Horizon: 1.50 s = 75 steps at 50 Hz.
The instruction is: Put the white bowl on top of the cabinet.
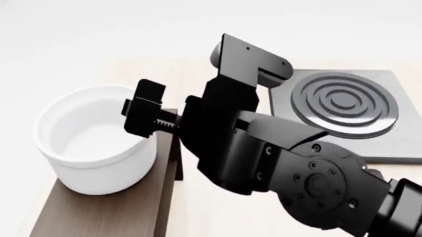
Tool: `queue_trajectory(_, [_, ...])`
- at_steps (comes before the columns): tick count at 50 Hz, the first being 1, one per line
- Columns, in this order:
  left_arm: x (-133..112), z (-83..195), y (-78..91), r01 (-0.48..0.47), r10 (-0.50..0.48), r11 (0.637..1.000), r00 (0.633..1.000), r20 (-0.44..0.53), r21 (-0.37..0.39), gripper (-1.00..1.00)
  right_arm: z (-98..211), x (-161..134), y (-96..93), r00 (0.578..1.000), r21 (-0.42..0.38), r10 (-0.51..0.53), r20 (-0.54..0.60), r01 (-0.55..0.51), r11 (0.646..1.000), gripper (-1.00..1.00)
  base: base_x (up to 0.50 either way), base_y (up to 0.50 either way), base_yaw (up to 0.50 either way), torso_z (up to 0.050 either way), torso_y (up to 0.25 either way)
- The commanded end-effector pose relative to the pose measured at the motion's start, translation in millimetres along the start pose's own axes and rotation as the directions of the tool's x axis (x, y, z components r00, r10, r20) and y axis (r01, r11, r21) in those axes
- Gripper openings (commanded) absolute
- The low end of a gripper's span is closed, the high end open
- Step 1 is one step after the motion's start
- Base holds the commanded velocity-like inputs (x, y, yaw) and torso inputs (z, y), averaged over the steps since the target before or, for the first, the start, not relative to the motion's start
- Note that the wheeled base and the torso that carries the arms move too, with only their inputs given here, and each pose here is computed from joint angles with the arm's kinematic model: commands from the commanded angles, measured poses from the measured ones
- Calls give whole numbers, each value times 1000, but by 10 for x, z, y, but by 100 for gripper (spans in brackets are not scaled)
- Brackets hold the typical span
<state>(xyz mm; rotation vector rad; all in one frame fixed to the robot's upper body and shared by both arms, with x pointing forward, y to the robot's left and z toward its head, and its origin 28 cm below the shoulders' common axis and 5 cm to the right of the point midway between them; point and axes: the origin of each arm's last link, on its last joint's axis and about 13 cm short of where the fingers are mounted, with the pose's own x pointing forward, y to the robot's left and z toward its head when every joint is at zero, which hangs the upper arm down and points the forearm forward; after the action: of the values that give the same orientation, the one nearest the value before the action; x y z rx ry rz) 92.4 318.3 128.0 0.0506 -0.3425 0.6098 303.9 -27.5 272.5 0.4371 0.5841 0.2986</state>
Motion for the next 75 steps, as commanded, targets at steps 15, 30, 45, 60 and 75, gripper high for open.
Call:
queue_trajectory(15, [1,3,-3,2,-2,1000,1000,0,-2,100,94,-496,171,989,-58,94,115,-87,995,100,0,0,0,0,0])
queue_trajectory(30, [4,4,-8,3,-3,1000,1000,0,-3,100,214,-870,210,965,-54,102,243,-92,994,100,0,0,0,0,0])
queue_trajectory(45, [4,4,-14,5,-5,1000,1000,1,-2,100,267,-1165,230,932,-59,98,349,-82,995,100,0,0,0,0,0])
queue_trajectory(60, [10,-2,-24,9,-9,1000,1000,0,-2,100,268,-1469,276,870,-75,44,490,-8,997,100,0,0,0,0,0])
queue_trajectory(75, [15,-3,-32,12,-12,1000,1000,0,-1,100,247,-1810,334,799,-88,50,599,3,996,100,0,0,0,0,0])
